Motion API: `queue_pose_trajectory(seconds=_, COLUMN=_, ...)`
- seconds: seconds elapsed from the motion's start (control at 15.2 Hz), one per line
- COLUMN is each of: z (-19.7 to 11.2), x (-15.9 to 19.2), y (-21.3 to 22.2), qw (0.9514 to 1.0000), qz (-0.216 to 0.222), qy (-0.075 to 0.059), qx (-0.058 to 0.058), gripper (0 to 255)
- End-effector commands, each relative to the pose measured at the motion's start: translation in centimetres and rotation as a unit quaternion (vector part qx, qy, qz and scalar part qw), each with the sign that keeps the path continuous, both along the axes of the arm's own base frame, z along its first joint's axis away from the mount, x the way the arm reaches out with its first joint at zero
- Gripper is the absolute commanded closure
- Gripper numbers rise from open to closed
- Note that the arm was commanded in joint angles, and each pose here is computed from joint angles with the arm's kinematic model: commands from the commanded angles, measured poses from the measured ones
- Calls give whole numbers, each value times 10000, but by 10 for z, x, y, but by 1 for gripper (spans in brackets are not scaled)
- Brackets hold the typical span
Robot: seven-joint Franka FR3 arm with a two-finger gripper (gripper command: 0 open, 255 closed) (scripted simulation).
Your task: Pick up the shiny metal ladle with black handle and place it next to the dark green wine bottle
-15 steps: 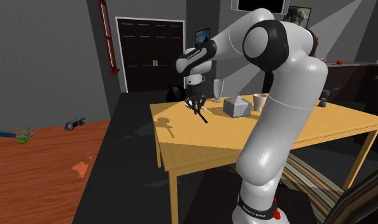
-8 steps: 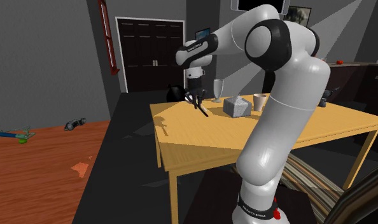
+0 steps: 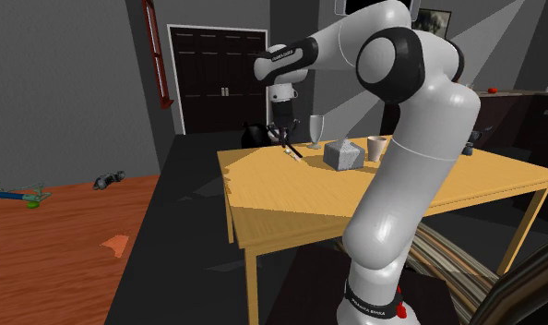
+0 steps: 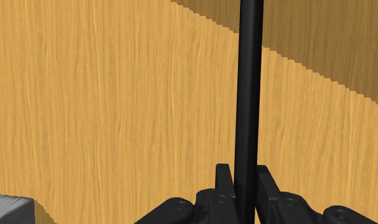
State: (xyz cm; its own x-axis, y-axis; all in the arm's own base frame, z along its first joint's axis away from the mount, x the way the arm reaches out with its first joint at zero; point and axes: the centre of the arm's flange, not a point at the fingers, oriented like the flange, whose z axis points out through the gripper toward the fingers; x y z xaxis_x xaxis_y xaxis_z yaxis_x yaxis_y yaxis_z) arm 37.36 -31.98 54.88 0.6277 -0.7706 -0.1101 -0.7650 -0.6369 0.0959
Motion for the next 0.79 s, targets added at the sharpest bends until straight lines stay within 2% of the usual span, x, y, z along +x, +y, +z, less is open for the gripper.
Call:
queue_pose_trajectory(seconds=0.0, z=11, x=1, y=-2, qw=10000, qz=0, qy=2, qx=1, gripper=255)
queue_pose_trajectory(seconds=0.73, z=69, x=1, y=-2, qw=10000, qz=0, qy=2, qx=1, gripper=255)
